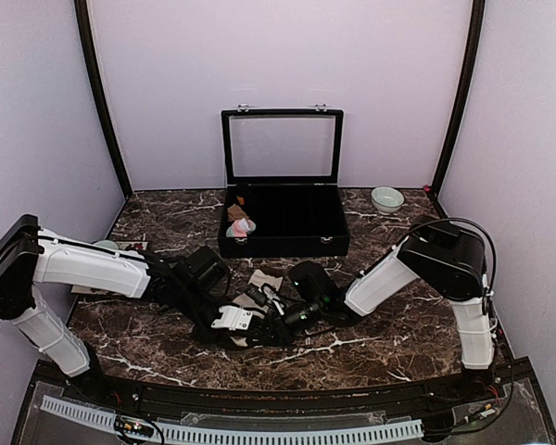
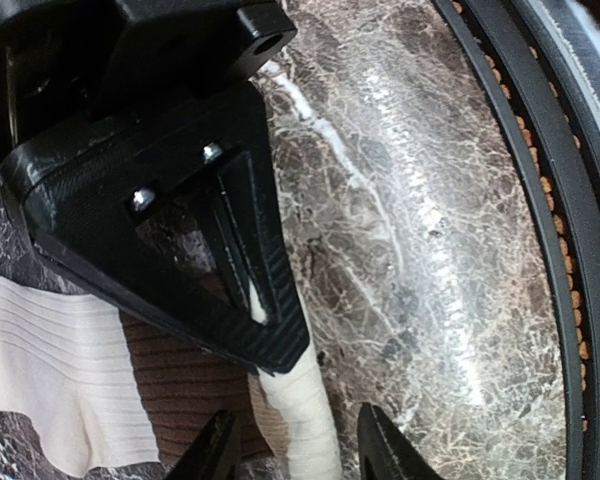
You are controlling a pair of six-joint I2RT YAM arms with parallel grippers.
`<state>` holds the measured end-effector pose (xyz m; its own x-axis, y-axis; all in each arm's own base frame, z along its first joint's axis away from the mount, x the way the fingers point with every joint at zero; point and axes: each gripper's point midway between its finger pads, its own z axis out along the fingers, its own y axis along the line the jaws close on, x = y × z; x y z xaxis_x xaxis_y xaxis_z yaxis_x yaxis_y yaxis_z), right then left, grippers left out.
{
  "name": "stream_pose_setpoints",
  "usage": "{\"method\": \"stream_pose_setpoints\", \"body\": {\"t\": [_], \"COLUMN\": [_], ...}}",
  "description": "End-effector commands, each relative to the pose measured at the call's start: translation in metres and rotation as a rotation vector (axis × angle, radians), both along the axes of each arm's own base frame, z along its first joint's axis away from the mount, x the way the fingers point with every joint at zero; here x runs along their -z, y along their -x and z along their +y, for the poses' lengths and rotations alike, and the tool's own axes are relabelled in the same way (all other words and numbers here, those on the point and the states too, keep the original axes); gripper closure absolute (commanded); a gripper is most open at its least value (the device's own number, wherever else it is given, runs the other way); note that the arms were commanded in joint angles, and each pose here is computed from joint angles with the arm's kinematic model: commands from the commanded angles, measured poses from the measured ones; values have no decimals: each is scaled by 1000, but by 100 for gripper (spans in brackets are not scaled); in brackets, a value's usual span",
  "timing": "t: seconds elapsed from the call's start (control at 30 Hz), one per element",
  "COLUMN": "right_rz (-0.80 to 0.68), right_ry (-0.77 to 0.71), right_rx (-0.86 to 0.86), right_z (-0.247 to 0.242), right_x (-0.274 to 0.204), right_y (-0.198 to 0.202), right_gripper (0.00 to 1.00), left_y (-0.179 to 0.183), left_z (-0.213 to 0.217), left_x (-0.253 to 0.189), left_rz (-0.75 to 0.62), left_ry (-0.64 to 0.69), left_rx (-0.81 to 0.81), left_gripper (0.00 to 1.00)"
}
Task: Roll the socks
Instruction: Roll the sock at the center of the board.
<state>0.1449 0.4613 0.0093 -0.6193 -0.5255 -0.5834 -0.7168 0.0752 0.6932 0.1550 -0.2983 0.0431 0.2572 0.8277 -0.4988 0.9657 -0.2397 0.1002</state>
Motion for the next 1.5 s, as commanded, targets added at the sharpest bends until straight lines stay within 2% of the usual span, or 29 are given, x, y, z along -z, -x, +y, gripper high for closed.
{"method": "stream_pose_setpoints", "body": {"t": [0.0, 0.17, 0.27, 0.47, 0.53, 0.8, 1.0, 1.33, 1.47], "right_rz": [377, 366, 348, 208, 122, -229, -461, -791, -876], "right_ry": [623, 623, 603, 502, 475, 316, 296, 322, 313], "right_rx": [111, 112, 118, 137, 149, 267, 310, 171, 107], "right_z": [-121, -123, -121, -109, -105, -99, -91, -58, -46], "right_x": [132, 133, 131, 113, 106, 57, 22, -7, -17], "right_y": [54, 53, 52, 38, 30, 11, 1, 11, 16], "right_gripper": [100, 100, 100, 100, 93, 71, 71, 72, 66], "left_y": [-1, -7, -9, -6, -4, -1, 0, -11, -14], "left_z": [6, 6, 8, 11, 10, 12, 14, 19, 22], "left_x": [17, 20, 24, 27, 29, 35, 44, 63, 68], "left_rz": [5, 15, 54, 243, 314, 551, 652, 749, 804], "left_ry": [-43, -44, -52, -70, -88, -141, -218, -354, -399], "left_rx": [-12, -47, -68, -95, -104, -126, -145, -231, -259], "left_gripper": [63, 72, 75, 88, 91, 91, 91, 90, 89]}}
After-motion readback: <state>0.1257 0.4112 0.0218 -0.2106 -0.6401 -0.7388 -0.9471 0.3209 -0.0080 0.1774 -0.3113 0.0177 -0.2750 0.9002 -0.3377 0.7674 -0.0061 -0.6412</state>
